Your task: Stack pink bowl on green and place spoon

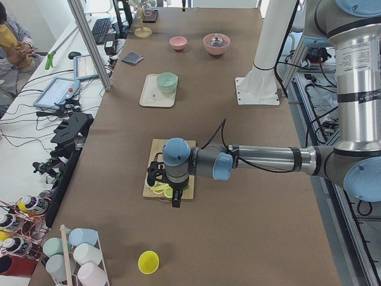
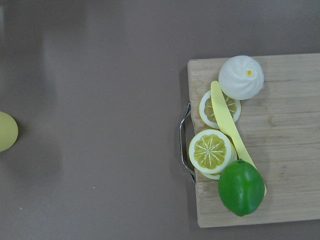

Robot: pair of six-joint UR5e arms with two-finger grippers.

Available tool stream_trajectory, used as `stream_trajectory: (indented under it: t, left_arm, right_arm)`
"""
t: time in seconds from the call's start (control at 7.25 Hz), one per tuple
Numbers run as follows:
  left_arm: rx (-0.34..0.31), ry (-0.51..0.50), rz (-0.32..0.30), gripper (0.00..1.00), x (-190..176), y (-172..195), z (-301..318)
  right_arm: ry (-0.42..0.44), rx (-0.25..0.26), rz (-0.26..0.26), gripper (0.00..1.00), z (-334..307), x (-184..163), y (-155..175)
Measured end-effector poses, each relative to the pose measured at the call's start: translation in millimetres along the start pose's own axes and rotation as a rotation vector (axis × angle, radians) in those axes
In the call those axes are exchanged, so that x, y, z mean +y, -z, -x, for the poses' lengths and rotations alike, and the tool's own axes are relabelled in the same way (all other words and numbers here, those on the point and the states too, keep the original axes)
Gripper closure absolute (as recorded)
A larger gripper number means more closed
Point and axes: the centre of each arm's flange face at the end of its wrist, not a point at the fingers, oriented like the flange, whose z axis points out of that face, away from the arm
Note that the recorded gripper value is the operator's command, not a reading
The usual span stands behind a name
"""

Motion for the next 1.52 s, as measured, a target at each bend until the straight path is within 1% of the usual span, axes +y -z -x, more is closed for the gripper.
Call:
stream_trajectory:
  t: [0.55, 0.83, 1.24, 1.38, 1.52]
  left_arm:
    - [-0.012, -0.006, 0.000, 0.02, 0.0, -0.5, 2.0]
    - [-0.049, -0.003, 0.002, 0.02, 0.1, -1.7, 6.4]
    - [-0.043, 0.013, 0.012, 0.02, 2.3, -7.0, 12.6]
    - [-0.041, 0.014, 0.011, 0.02, 1.7, -6.7, 12.3]
    - [-0.041, 0.015, 0.009, 0.02, -0.6, -6.8, 12.3]
  right_arm:
    - [0.000, -0.002, -0.003, 0.00, 2.7, 0.7, 1.7]
    - [0.000, -0.001, -0.003, 0.00, 2.9, 0.8, 1.5]
    - [0.006, -0.003, 0.002, 0.00, 5.7, 0.8, -1.2]
    - [0.014, -0.006, 0.009, 0.00, 10.2, 0.5, -4.8]
    - [0.032, -0.015, 0.026, 0.00, 25.0, -1.3, -15.0]
